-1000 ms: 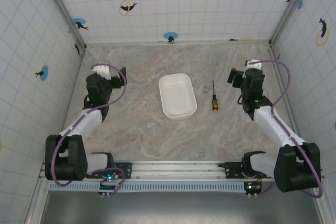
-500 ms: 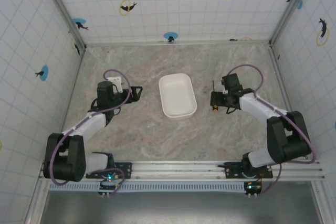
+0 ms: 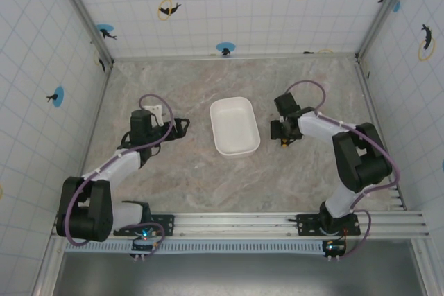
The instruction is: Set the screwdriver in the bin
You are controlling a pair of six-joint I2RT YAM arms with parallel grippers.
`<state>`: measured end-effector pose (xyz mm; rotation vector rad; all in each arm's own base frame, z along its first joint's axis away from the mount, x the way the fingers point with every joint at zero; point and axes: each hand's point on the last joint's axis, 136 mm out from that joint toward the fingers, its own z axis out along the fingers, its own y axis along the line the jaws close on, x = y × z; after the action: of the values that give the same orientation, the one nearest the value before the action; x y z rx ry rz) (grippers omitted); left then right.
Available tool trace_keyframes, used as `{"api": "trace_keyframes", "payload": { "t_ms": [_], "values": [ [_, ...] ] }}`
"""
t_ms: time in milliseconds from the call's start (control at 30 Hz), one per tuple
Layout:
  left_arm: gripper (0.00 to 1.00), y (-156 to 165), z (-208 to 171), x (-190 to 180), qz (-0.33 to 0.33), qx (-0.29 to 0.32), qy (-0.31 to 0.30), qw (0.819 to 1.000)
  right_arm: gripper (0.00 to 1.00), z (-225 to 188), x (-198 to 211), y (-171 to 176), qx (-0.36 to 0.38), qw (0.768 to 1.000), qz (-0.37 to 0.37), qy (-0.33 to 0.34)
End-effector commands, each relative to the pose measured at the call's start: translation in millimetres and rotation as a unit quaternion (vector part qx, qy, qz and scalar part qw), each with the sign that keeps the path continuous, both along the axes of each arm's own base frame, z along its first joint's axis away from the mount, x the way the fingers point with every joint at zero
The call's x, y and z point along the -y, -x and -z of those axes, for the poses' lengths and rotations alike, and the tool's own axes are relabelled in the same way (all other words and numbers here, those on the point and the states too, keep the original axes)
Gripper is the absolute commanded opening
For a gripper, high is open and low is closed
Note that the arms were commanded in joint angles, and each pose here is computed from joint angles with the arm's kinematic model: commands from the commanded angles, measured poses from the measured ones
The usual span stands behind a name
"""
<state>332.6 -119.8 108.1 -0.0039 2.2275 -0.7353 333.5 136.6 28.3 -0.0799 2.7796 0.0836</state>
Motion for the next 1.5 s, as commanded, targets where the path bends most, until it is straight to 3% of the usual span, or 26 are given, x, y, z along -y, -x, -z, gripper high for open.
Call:
{"api": "trace_keyframes", "payload": {
  "t_ms": [0, 300, 667, 867, 1100, 1200, 1467],
  "values": [
    [0.97, -0.8, -0.5, 0.9, -0.002, -0.006, -0.001, 1.0, 0.65, -1.7, 1.1, -3.5, -0.007, 1.0, 0.003, 0.019],
    [0.98, 0.3, 2.4, 2.9, 0.001, -0.015, -0.002, 1.0, 0.5, 7.9, 1.0, -2.4, -0.026, 0.999, 0.0, 0.026],
    [0.98, 0.5, 0.8, 4.5, 0.004, -0.013, -0.003, 1.0, 0.15, 7.6, 5.2, -0.9, -0.03, 0.999, 0.014, 0.004],
    [0.98, 0.2, -5.7, 8.1, 0.013, -0.006, 0.003, 1.0, 0.09, -36.0, -0.7, -15.9, 0.021, 0.997, 0.028, -0.073],
    [0.98, 0.0, -19.7, 14.0, 0.032, 0.014, 0.012, 0.999, 0.03, -140.7, -44.8, -35.8, 0.152, 0.979, 0.005, -0.136],
    [0.98, 0.0, -23.1, 16.0, 0.039, 0.02, 0.013, 0.999, 0.0, -174.6, -69.5, -33.2, 0.199, 0.971, 0.004, -0.134],
    [0.98, 3.2, -24.9, 28.6, 0.077, 0.026, 0.034, 0.996, 0.0, -178.1, -133.8, -11.7, 0.189, 0.972, 0.006, -0.143]
  ]
}}
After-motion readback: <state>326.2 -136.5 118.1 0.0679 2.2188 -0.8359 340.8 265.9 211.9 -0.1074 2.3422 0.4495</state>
